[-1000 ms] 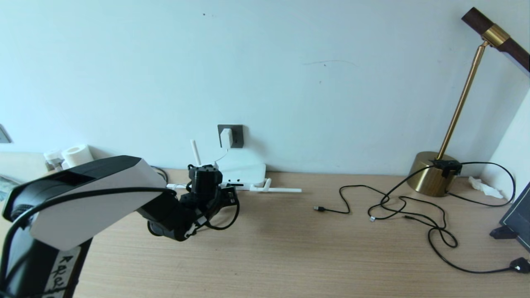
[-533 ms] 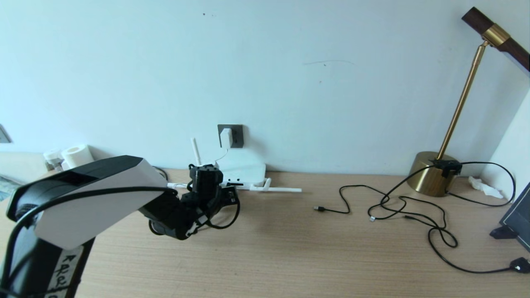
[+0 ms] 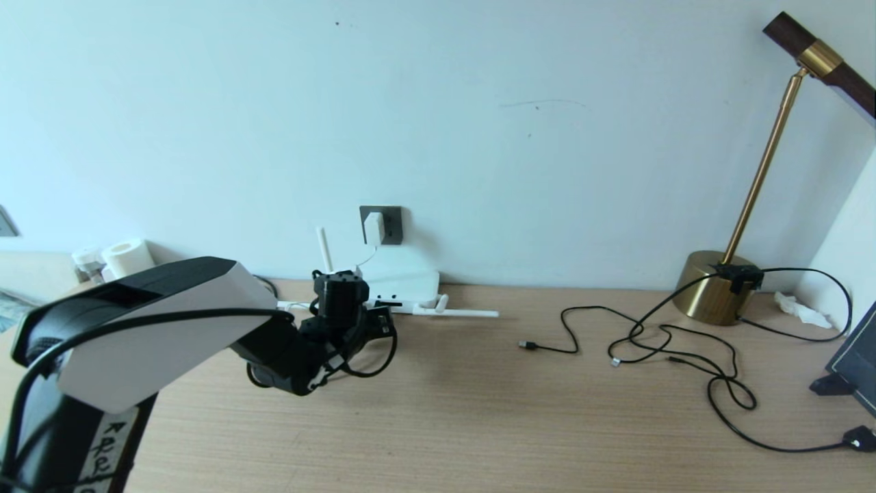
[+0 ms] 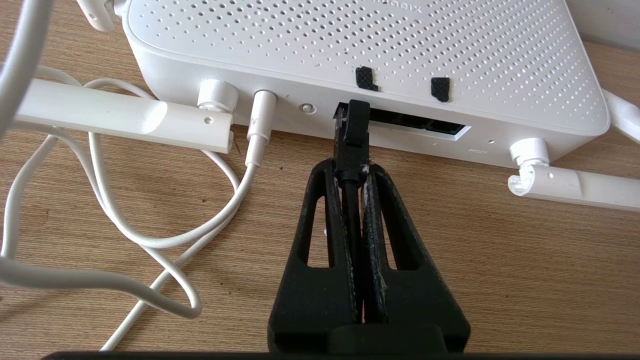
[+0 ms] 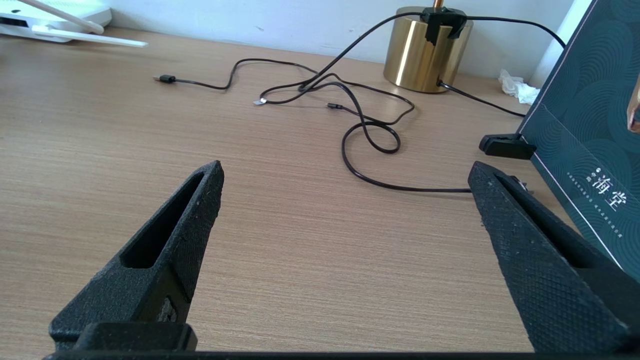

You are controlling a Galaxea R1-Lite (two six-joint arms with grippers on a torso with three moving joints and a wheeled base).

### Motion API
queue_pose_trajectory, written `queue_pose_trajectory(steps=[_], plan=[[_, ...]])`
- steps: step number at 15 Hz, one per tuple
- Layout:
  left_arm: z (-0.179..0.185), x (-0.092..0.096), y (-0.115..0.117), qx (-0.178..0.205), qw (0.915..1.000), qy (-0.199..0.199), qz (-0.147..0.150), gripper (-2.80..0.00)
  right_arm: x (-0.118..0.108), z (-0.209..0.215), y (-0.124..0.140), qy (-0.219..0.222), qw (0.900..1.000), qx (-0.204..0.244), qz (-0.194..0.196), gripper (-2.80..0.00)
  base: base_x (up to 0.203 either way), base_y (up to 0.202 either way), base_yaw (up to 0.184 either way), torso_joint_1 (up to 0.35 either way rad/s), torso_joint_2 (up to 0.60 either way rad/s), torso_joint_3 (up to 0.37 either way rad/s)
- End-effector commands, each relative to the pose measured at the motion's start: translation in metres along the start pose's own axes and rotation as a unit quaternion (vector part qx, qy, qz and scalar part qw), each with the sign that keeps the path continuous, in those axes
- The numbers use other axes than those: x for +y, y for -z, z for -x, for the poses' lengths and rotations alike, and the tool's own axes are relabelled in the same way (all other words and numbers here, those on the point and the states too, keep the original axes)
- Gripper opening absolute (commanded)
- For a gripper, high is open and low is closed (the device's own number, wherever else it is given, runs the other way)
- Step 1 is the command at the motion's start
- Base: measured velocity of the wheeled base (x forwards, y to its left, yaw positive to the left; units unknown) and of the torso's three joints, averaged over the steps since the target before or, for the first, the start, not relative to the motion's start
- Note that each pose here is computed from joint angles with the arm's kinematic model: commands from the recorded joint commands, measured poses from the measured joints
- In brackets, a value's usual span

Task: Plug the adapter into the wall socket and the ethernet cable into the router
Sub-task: Plug cable into router interface

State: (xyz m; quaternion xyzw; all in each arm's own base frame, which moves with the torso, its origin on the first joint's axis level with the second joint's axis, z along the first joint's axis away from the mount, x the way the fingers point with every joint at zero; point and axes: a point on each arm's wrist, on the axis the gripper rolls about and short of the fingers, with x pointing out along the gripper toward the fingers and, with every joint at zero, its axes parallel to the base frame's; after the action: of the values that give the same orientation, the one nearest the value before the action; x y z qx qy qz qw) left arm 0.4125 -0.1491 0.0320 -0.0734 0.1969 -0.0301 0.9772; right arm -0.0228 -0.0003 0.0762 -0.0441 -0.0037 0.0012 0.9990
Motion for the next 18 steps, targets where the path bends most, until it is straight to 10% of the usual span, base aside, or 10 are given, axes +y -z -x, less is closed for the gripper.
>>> queue_pose_trajectory(steps=[1, 18], plan=[[-0.0001, -0.0002, -0.001, -0.003, 1.0, 0.0, 0.002, -2.8, 0.0001, -0.0004, 0.0011, 0.0, 1.0, 0.003, 0.0, 0.0, 0.0, 0.0, 0.0, 0.0, 0.0, 0.0], [0.0005, -0.0024, -0.0095, -0.006, 1.0, 0.001, 0.003, -2.8, 0.0001, -0.0003, 0.0008, 0.0, 1.0, 0.002, 0.0, 0.0, 0.0, 0.0, 0.0, 0.0, 0.0, 0.0]])
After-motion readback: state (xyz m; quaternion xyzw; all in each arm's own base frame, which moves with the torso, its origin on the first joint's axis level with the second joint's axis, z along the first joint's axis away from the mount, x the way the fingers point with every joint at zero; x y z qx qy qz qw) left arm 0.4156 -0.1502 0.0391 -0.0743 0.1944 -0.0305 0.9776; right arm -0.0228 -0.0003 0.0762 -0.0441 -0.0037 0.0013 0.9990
